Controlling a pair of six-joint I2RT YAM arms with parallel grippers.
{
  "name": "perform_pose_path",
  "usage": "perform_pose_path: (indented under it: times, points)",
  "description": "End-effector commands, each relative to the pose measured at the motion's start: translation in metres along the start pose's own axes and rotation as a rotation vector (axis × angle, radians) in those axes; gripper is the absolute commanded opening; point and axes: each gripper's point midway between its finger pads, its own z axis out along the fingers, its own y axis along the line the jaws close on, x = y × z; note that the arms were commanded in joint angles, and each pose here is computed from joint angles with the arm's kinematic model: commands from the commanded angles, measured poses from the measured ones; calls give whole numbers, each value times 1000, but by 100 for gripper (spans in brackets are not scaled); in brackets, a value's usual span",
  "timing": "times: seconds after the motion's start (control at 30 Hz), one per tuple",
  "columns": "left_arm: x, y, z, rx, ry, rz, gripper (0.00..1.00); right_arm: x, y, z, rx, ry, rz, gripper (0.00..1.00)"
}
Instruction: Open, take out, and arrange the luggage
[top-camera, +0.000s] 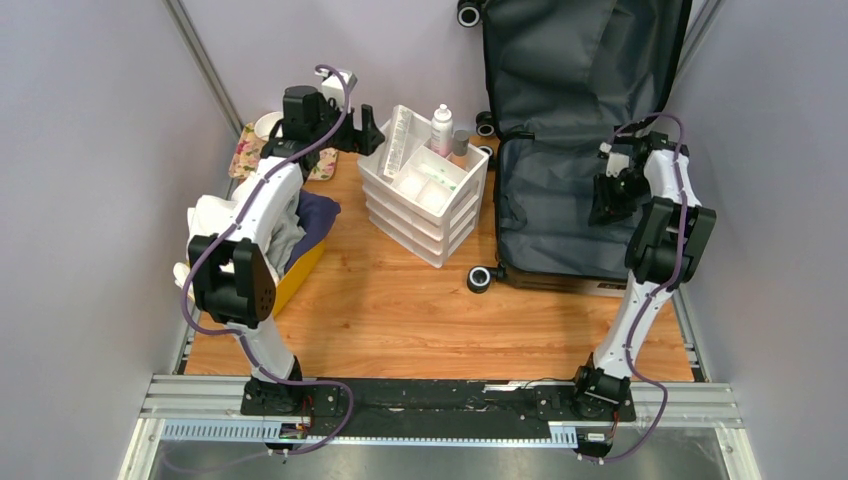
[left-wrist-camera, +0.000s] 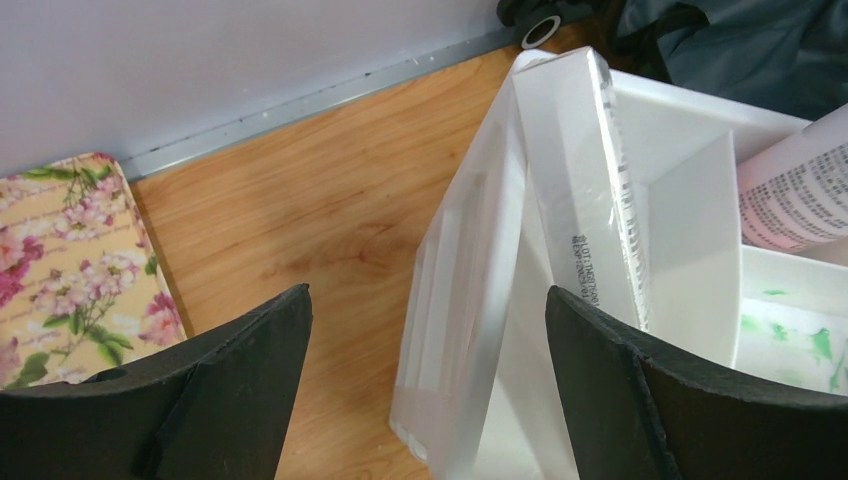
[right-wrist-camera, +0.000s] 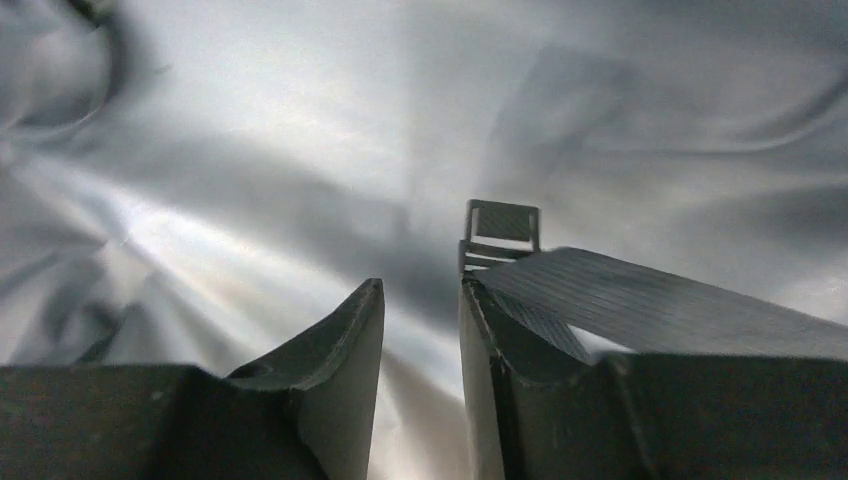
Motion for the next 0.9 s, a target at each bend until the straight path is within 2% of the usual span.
perform_pose_path:
  times: [0.0,0.1,0.23,0.37,0.5,0.63,0.87]
  points:
    - [-24,-3,-15,3,-74,39,94,13,63,-45,-145,-45,-229,36]
    - [-27,-4,-16,4,-81,39,94,41,55,-41,-97,54,-278,29]
    - [-28,-3,-18,-4,-83,38,94,74,15,-37,48,201,-269,22]
    - [-29,-3,-18,-2,-83,39,94,90,-38,-39,225,262,-257,20]
    - [-28,-3,-17,-1,-81,42,94,106,-57,-38,311,359,-286,21]
    - [-27,-3,-16,4,-82,41,94,111,-34,-19,203,390,-295,22]
    - [-28,-3,-18,5,-81,54,94,95,69,32,-125,369,-289,25]
